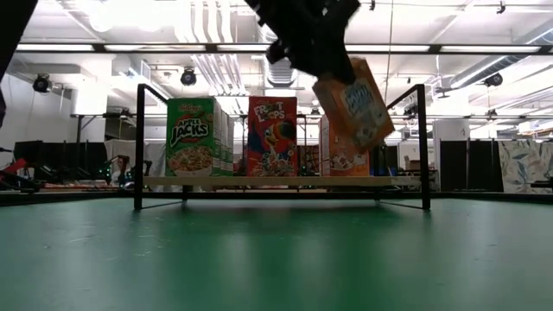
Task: Stack cereal on shelf
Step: Put the orange cereal box on the shelf aligned with the other orange cereal boxes
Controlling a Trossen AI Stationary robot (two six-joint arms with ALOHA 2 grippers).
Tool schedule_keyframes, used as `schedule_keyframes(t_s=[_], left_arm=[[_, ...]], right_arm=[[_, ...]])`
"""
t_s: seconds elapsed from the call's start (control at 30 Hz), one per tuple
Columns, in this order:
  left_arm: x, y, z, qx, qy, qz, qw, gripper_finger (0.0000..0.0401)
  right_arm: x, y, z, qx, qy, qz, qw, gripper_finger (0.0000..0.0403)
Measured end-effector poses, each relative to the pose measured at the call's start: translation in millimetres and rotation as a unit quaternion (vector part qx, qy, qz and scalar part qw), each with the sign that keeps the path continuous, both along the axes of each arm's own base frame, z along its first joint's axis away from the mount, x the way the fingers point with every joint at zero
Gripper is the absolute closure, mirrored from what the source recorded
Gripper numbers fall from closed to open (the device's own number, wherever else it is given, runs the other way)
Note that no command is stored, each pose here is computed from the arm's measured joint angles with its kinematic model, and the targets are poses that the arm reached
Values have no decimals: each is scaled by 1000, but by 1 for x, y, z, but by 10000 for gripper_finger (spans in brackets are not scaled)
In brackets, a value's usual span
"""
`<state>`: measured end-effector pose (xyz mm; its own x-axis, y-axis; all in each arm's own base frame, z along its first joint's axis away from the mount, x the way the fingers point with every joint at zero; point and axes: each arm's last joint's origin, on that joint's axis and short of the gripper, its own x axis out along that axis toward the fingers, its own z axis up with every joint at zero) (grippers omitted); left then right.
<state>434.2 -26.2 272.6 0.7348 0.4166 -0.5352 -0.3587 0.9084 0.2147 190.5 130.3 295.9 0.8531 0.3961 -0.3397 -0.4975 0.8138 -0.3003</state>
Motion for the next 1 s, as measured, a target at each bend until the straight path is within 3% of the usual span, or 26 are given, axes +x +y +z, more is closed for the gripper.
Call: schedule_keyframes(t_s=[0.37, 0.73, 1.0], left_arm=[[9, 3, -19, -4, 15, 8, 1000, 244], [13, 16, -23, -2, 6, 22, 1000, 197], [12, 16, -21, 9, 12, 14, 1000, 184]], right_arm=[[0, 0, 0, -1, 1, 0, 1000, 255], [0, 0, 0, 4, 3, -2, 1000, 255], [0, 0, -2, 2, 10, -4, 1000, 255]])
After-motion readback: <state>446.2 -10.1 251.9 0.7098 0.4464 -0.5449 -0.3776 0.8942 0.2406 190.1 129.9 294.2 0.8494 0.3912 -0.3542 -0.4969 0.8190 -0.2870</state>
